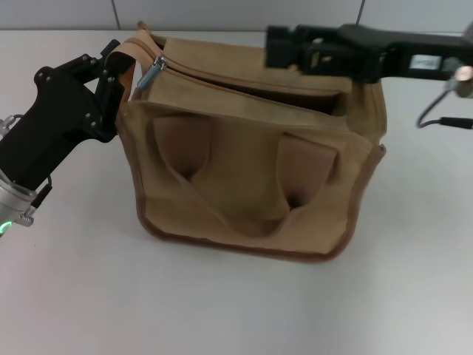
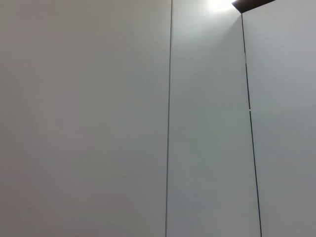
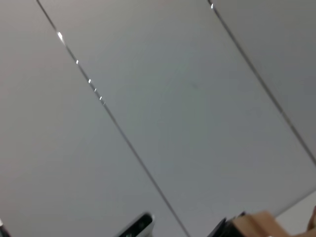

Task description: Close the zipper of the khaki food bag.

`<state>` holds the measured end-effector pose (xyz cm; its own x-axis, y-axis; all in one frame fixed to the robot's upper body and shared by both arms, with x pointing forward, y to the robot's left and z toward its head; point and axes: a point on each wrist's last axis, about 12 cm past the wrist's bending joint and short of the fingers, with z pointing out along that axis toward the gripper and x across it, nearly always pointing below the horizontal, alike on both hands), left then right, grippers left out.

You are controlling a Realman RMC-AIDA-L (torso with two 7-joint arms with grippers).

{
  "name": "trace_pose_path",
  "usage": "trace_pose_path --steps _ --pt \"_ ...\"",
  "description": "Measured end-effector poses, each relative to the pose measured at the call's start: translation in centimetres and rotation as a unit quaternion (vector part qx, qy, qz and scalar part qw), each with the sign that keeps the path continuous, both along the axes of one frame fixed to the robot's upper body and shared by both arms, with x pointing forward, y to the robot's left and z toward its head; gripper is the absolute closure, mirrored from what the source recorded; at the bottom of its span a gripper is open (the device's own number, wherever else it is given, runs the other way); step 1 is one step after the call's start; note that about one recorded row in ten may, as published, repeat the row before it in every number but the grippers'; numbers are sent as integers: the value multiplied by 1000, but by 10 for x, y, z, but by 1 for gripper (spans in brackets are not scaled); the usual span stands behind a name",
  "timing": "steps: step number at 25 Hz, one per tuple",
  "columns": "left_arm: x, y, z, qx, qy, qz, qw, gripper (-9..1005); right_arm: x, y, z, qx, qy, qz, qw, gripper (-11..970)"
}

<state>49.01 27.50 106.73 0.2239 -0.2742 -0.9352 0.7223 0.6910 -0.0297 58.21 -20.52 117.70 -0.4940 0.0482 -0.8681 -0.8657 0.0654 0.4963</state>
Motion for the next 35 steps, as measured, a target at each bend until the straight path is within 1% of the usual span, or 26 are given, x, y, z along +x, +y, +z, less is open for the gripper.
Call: trace_pose_path --steps 6,11,12,15,21,26,30,35 --pt "2 -2 1 3 -2 -2 1000 976 -3 20 -1 -17 23 48 998 246" --pt "4 -4 2 2 -5 -7 1000 976 -4 31 0 -3 29 62 998 248" --pt "4 -4 3 1 -5 -8 1000 976 -3 36 -2 -6 33 64 997 248" --pt "5 -5 4 0 -8 -12 1000 976 -1 41 -5 -12 41 58 997 247" --pt "3 -6 6 -6 -16 -20 1000 976 5 44 -17 -24 58 21 998 246" --pt "4 -9 8 -9 -20 -29 999 976 6 49 -19 -26 64 21 997 246" --pt "5 -10 8 -11 -19 -31 999 976 10 51 -24 -35 70 4 997 247" --pt "6 -11 9 -11 -20 -34 999 976 11 57 -21 -33 67 10 997 247"
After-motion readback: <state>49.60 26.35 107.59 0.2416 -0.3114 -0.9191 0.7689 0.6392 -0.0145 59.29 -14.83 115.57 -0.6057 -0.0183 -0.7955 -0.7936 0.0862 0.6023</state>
